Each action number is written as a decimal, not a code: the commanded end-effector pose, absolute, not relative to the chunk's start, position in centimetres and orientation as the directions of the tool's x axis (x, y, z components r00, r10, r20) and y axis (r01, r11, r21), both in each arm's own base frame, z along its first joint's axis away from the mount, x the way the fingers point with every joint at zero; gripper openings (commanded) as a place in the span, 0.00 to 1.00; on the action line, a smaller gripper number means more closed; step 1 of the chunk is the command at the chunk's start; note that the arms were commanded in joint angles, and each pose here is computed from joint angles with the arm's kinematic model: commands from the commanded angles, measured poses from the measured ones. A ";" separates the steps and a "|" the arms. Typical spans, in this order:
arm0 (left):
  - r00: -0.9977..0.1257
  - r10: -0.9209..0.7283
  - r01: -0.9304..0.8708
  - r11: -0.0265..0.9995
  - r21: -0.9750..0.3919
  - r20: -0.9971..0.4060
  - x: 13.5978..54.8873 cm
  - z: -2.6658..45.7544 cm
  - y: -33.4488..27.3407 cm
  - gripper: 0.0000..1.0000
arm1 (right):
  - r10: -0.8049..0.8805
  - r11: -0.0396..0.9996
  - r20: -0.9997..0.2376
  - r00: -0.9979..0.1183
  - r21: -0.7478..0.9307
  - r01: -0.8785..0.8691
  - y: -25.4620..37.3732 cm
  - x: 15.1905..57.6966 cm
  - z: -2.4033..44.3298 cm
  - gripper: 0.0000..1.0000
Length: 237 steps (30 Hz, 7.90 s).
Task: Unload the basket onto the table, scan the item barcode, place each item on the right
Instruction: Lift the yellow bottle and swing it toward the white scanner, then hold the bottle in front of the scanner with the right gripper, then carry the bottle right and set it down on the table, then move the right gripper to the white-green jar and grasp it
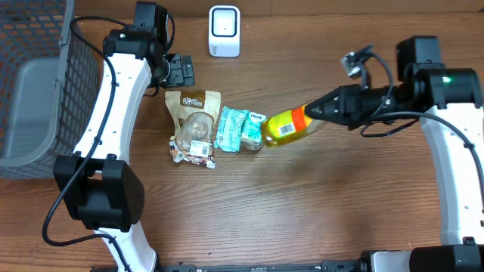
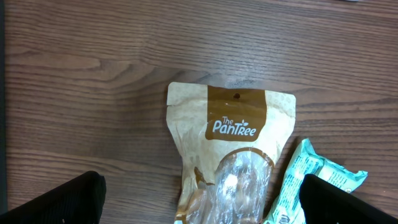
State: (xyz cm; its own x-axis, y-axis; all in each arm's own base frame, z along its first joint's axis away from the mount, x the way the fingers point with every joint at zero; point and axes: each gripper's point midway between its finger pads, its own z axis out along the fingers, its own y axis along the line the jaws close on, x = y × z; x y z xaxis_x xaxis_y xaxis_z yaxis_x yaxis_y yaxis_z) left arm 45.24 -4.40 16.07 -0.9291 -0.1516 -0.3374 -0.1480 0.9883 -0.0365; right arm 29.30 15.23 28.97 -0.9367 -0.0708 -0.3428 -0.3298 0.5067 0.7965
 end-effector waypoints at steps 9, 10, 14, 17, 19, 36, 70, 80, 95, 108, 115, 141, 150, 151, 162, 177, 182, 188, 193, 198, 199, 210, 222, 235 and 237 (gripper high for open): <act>-0.897 -0.163 -0.151 0.987 -0.062 -0.411 46.7 17.7 -4.8 1.00 | -0.168 0.390 -0.347 -0.923 0.836 -0.385 19.0 26.7 30.6 0.17; -0.897 -0.159 -0.150 0.987 -0.055 -0.412 46.7 17.7 -4.7 1.00 | -0.167 0.378 -0.340 -0.925 0.845 -0.379 19.1 26.5 30.8 0.17; -0.897 -0.130 -0.151 0.988 0.017 -0.422 46.8 17.7 -2.4 1.00 | -0.162 0.321 -0.324 -0.932 0.876 -0.360 19.5 26.0 31.7 0.17; -0.893 -0.167 -0.188 0.982 0.010 -0.418 46.7 17.6 -0.6 1.00 | -0.160 0.306 -0.324 -0.933 0.882 -0.359 19.6 25.9 32.0 0.17; -0.894 -0.197 -0.204 0.979 -0.024 -0.402 46.5 17.5 0.2 1.00 | -0.160 0.306 -0.324 -0.933 0.882 -0.359 19.6 25.9 32.0 0.17; -0.879 -0.307 -0.261 0.950 -0.169 -0.364 46.3 17.5 3.2 1.00 | -0.173 0.433 -0.359 -0.917 0.808 -0.398 18.7 27.2 29.9 0.10; -0.879 -0.307 -0.261 0.950 -0.169 -0.365 46.3 17.5 3.2 1.00 | -0.047 0.916 -0.872 -0.487 0.157 -0.369 18.2 42.6 40.0 0.20; -0.879 -0.307 -0.261 0.950 -0.169 -0.365 46.3 17.5 3.2 1.00 | -0.486 0.869 -0.786 -0.382 -0.389 -0.306 24.4 49.2 31.4 0.23; -0.879 -0.307 -0.261 0.950 -0.169 -0.364 46.3 17.5 3.2 1.00 | -0.531 0.842 -0.819 -0.218 -0.483 -0.238 29.9 57.6 23.8 0.23; -0.879 -0.307 -0.261 0.950 -0.169 -0.365 46.3 17.5 3.2 1.00 | -0.769 0.594 -0.638 0.033 -0.733 -0.333 33.8 59.6 20.5 0.18; -0.879 -0.307 -0.261 0.950 -0.169 -0.364 46.3 17.5 3.2 1.00 | -0.824 0.485 -0.552 0.131 -0.805 -0.341 34.8 59.5 20.8 0.18; -0.879 -0.307 -0.262 0.950 -0.169 -0.364 46.3 17.5 3.2 0.99 | -0.797 0.474 -0.568 0.207 -0.800 -0.369 33.5 61.4 20.0 0.15; -0.879 -0.307 -0.261 0.950 -0.169 -0.365 46.3 17.5 3.2 1.00 | -0.749 0.563 -0.644 0.156 -0.743 -0.361 32.7 61.7 20.5 0.16; -0.879 -0.307 -0.261 0.950 -0.169 -0.365 46.3 17.5 3.2 1.00 | -0.738 0.588 -0.659 0.144 -0.733 -0.341 32.4 61.8 21.2 0.16; -0.879 -0.307 -0.261 0.950 -0.169 -0.365 46.3 17.5 3.2 1.00 | -0.404 0.893 -0.915 -0.006 -0.392 -0.221 25.9 58.3 35.0 0.25; -0.879 -0.307 -0.261 0.950 -0.169 -0.365 46.3 17.5 3.2 1.00 | 0.191 0.956 -0.589 -0.785 -0.071 0.285 0.7 46.8 24.3 0.27; -0.879 -0.307 -0.261 0.950 -0.169 -0.364 46.3 17.5 3.2 1.00 | 0.373 0.889 -0.416 -0.829 -0.096 0.448 -4.9 42.3 20.9 0.29; -0.879 -0.307 -0.261 0.950 -0.169 -0.364 46.3 17.5 3.2 1.00 | 0.486 0.853 -0.301 -0.820 -0.042 0.521 -8.1 40.1 17.9 0.32; -0.879 -0.307 -0.261 0.950 -0.169 -0.365 46.3 17.5 3.2 1.00 | 0.524 0.829 -0.266 -0.809 -0.056 0.556 -9.7 39.1 15.9 0.38; -0.879 -0.307 -0.261 0.950 -0.169 -0.364 46.3 17.5 3.2 0.99 | 0.532 0.824 -0.261 -0.806 -0.059 0.563 -10.1 39.0 14.5 0.49; -0.879 -0.307 -0.261 0.950 -0.169 -0.365 46.3 17.5 3.2 1.00 | 0.532 0.824 -0.263 -0.805 -0.058 0.563 -10.1 39.0 14.4 0.49; -0.879 -0.307 -0.261 0.950 -0.169 -0.364 46.3 17.5 3.2 1.00 | 0.532 0.824 -0.266 -0.804 -0.057 0.563 -10.1 39.1 14.1 0.70; -0.879 -0.307 -0.261 0.950 -0.169 -0.364 46.3 17.5 3.2 1.00 | 0.542 0.841 -0.075 -0.837 0.044 0.540 -6.6 36.4 13.4 0.71; -0.879 -0.307 -0.261 0.950 -0.169 -0.365 46.3 17.5 3.2 1.00 | 0.500 0.836 0.165 -0.850 0.161 0.524 -1.5 32.8 12.5 0.62; -0.879 -0.307 -0.261 0.950 -0.169 -0.365 46.3 17.5 3.2 1.00 | 0.463 0.853 0.174 -0.869 0.180 0.491 -0.1 32.8 12.0 0.62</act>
